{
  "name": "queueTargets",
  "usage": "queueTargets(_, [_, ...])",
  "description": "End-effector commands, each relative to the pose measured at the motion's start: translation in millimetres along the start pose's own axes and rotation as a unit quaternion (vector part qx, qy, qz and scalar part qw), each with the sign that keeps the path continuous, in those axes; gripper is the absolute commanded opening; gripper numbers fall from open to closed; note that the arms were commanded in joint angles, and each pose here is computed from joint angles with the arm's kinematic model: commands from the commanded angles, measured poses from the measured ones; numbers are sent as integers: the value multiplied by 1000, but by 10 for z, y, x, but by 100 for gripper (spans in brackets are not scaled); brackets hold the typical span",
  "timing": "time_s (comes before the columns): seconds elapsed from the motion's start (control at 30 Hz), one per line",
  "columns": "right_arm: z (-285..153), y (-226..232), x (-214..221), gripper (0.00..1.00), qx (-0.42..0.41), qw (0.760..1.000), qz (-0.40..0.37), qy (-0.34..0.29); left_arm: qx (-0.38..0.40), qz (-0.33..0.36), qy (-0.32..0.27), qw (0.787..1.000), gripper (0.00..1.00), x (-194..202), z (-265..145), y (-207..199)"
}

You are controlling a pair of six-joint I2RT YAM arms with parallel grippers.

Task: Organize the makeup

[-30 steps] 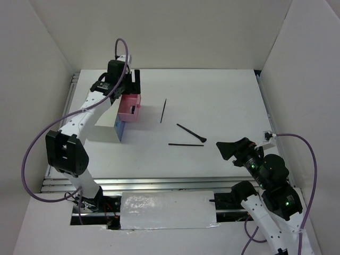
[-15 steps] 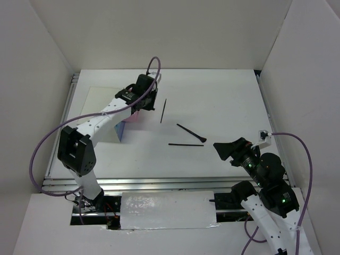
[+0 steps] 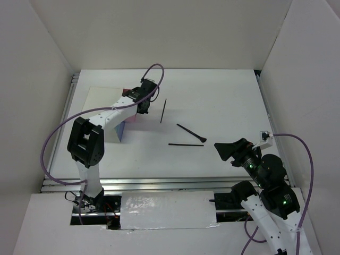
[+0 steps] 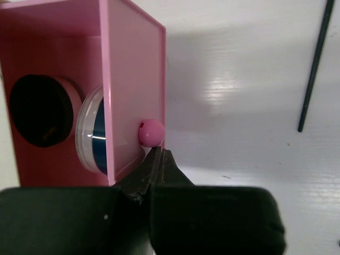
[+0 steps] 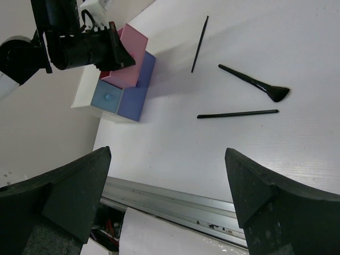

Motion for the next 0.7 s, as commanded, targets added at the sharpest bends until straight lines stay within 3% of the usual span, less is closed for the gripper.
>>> queueTargets(0.0, [-3,38,-80,96,-10,1000,-6,-24,-50,-29,-27,998,0,-191,-1,204])
queueTargets(0.27, [52,16,-23,96,-12,1000,0,-17,-67,-60,-20,996,0,-293,148,467])
queueTargets(0.67, [87,5,8,96,-13,1000,3,-11,-92,-70,-9,993,0,-279,219,551])
Point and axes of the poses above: each gripper's point midway between its finger pads, its own z axis out along the fingers, its own y axis along the line the jaws close on, x = y × z, the point moved 8 cm from there along -z, back along the fingers, and after that the axes turned 13 degrees about -z, right-handed, at the moved point
